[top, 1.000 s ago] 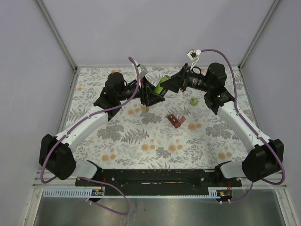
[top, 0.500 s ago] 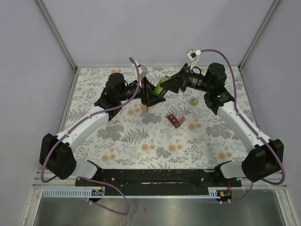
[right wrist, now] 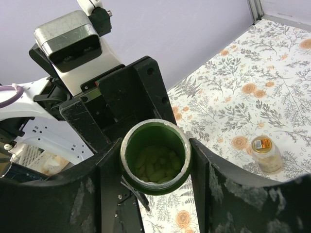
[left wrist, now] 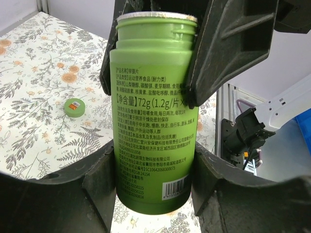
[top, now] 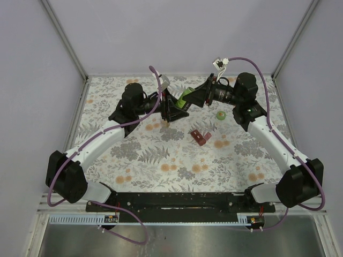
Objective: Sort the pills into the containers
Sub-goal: Adjust the pill bottle.
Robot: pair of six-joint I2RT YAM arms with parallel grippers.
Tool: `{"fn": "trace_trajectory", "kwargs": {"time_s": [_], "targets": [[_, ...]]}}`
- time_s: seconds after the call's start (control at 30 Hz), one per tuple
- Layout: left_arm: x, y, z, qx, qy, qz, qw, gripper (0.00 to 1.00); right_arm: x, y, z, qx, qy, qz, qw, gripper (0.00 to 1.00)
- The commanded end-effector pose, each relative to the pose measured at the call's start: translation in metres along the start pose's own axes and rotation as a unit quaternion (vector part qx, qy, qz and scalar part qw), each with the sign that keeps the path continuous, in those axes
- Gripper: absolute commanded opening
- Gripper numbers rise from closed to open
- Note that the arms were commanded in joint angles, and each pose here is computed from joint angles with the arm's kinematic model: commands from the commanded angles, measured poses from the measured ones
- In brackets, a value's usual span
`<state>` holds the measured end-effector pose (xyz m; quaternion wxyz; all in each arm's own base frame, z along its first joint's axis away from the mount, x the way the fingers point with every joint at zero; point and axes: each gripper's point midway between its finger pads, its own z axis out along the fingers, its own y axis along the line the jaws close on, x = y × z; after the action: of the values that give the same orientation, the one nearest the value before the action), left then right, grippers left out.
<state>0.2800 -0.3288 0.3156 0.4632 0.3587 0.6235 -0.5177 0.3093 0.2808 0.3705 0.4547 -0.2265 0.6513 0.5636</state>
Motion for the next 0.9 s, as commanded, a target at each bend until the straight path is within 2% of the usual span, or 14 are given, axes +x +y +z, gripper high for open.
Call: {"fn": "trace_trajectory", "kwargs": {"time_s": [0.0,0.1,0.4,0.67,0.87], "targets": [[-0.019,-0.014,-0.001,0.025,-0.015,0.039,0.999,0.0,-0.009,0.012,-0.006,0.0,-0.016,-0.04,0.999,0.4],[-0.017,-0.014,-0.002,0.024,-0.014,0.041,0.999,0.0,-0.007,0.009,-0.006,0.006,-0.009,-0.039,0.999,0.57],[-0.02,-0.02,-0.004,0.033,-0.017,0.05,0.998,0.0,-0.004,0.007,-0.009,0.016,-0.002,-0.047,0.999,0.83],[-0.016,-0.019,-0.007,0.029,-0.012,0.062,0.998,0.0,-0.007,0.015,-0.014,0.018,0.002,-0.065,0.998,0.97],[-0.017,-0.013,-0.015,0.019,-0.016,0.076,0.997,0.0,-0.007,0.013,-0.03,0.056,0.012,-0.097,0.994,0.99]]}}
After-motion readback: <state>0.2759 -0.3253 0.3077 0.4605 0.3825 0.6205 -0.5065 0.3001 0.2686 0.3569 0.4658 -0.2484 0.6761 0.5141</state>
